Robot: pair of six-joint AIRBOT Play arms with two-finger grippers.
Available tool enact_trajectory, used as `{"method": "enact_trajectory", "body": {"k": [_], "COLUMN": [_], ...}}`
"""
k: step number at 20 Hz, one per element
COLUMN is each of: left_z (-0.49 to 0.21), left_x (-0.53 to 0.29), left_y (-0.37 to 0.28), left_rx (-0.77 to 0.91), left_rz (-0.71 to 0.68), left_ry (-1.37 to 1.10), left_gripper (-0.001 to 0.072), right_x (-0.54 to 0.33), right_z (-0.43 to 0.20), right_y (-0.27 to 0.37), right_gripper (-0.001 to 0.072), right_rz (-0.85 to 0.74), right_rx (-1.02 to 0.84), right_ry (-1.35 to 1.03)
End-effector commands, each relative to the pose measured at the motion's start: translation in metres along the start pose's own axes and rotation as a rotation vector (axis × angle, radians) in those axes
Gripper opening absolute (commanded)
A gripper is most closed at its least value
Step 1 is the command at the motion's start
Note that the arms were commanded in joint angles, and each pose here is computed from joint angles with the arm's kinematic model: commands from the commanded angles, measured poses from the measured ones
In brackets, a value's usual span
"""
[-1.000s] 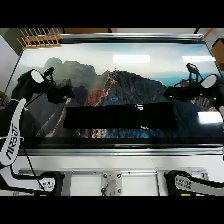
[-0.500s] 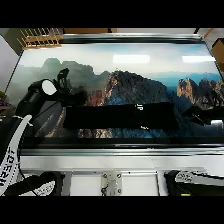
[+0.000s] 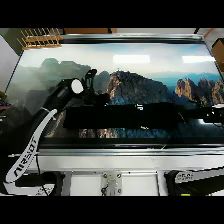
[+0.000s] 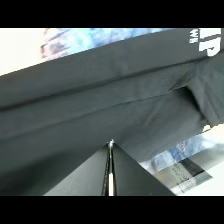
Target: Fold the clothes and pants, and hang the long-sleeved shirts on hangers.
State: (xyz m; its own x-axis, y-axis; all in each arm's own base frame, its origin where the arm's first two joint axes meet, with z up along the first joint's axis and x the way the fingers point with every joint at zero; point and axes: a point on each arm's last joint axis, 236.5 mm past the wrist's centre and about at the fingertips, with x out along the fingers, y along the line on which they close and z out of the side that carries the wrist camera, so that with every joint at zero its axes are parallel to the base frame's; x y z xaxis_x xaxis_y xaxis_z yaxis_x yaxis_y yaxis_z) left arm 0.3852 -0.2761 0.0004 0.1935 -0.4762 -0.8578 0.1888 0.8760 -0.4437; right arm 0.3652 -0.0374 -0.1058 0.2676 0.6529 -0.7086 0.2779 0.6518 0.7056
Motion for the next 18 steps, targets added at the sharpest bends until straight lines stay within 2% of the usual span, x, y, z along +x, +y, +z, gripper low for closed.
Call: {"method": "enact_trajectory", "body": {"k": [1, 2, 4, 5, 6, 7, 13, 18], "left_z": [0.006, 0.008, 0.009, 0.007, 0.006, 0.003, -0.011, -0.017], "left_x": [0.02, 0.024, 0.032, 0.035, 0.039, 0.044, 0.082, 0.116], "left_y": [-0.018, -0.017, -0.015, -0.013, -0.01, -0.01, -0.016, -0.039], "left_rx": [0.035, 0.032, 0.024, 0.018, 0.015, 0.016, -0.013, -0.075], "left_rz": [-0.014, -0.014, -0.009, -0.005, -0.002, 0.001, -0.024, -0.117], "left_ry": [0.022, 0.027, 0.034, 0.042, 0.05, 0.063, 0.107, 0.113], "left_gripper": [0.0005, 0.0005, 0.0006, 0.0006, 0.0005, 0.0006, 0.0005, 0.0005], "right_x": [0.029, 0.033, 0.035, 0.035, 0.034, 0.033, -0.038, -0.099], "right_z": [-0.005, -0.007, -0.009, -0.009, -0.01, -0.009, 0.002, 0.007], "right_y": [0.023, 0.026, 0.028, 0.029, 0.029, 0.03, 0.061, 0.145], "right_gripper": [0.0655, 0.0585, 0.0332, 0.0241, 0.0082, 0.0014, 0.0013, 0.0012], "right_rz": [0.022, 0.021, 0.022, 0.023, 0.024, 0.023, -0.151, -0.274], "right_rx": [-0.042, -0.052, -0.057, -0.059, -0.06, -0.064, -0.15, -0.281], "right_ry": [0.045, 0.054, 0.06, 0.063, 0.063, 0.058, 0.069, -0.001]}}
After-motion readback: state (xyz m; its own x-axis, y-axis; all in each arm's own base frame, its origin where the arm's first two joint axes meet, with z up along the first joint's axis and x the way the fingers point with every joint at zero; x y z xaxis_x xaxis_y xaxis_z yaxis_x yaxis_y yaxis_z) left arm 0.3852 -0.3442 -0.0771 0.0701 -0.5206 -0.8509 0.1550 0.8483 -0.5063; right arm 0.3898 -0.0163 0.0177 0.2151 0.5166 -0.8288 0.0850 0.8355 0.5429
